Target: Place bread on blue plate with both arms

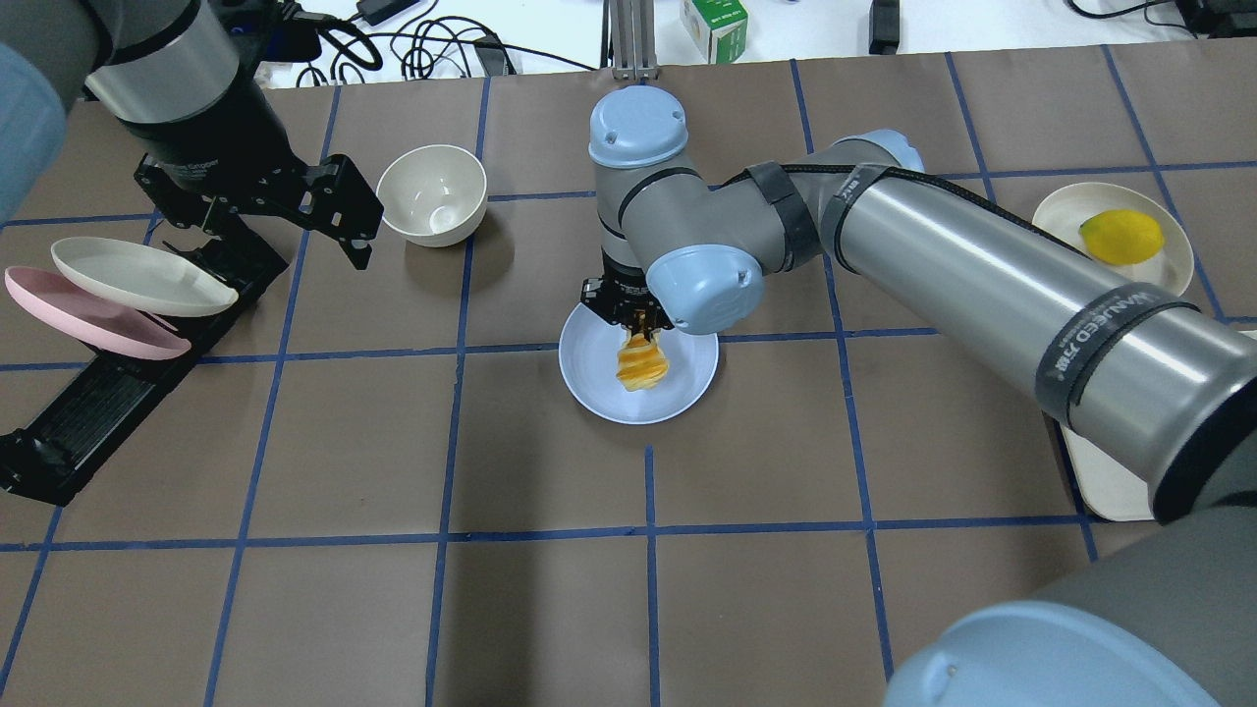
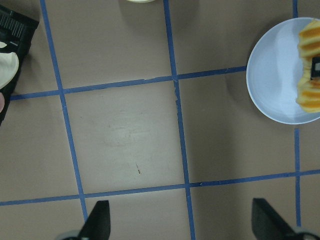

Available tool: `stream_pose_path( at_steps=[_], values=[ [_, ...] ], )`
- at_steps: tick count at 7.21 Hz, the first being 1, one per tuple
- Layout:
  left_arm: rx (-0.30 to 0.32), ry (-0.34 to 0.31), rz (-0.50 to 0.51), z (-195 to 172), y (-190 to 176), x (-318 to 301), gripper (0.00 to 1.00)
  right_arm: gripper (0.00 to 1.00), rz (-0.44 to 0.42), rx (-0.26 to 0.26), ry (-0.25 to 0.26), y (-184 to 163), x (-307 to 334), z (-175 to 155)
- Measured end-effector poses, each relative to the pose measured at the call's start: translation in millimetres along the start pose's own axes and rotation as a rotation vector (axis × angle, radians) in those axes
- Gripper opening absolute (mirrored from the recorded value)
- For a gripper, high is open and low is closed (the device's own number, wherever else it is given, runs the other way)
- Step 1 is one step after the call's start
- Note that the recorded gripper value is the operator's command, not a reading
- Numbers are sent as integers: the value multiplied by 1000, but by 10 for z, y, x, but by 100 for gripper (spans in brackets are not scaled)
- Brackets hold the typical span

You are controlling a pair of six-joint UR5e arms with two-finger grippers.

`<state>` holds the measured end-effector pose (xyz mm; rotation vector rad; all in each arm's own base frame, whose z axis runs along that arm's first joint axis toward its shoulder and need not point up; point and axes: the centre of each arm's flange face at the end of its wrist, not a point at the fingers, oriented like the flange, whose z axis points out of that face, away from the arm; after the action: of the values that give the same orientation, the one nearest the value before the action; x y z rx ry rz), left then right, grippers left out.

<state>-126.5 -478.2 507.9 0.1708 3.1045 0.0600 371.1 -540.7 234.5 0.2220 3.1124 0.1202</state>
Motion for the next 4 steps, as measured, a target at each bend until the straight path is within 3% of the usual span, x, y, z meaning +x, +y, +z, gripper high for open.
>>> stream_pose_path(
  at_steps=[4],
  values=[
    [0, -2, -5, 4, -1, -7, 100, 35, 34, -3, 1, 5, -97, 257]
  ],
)
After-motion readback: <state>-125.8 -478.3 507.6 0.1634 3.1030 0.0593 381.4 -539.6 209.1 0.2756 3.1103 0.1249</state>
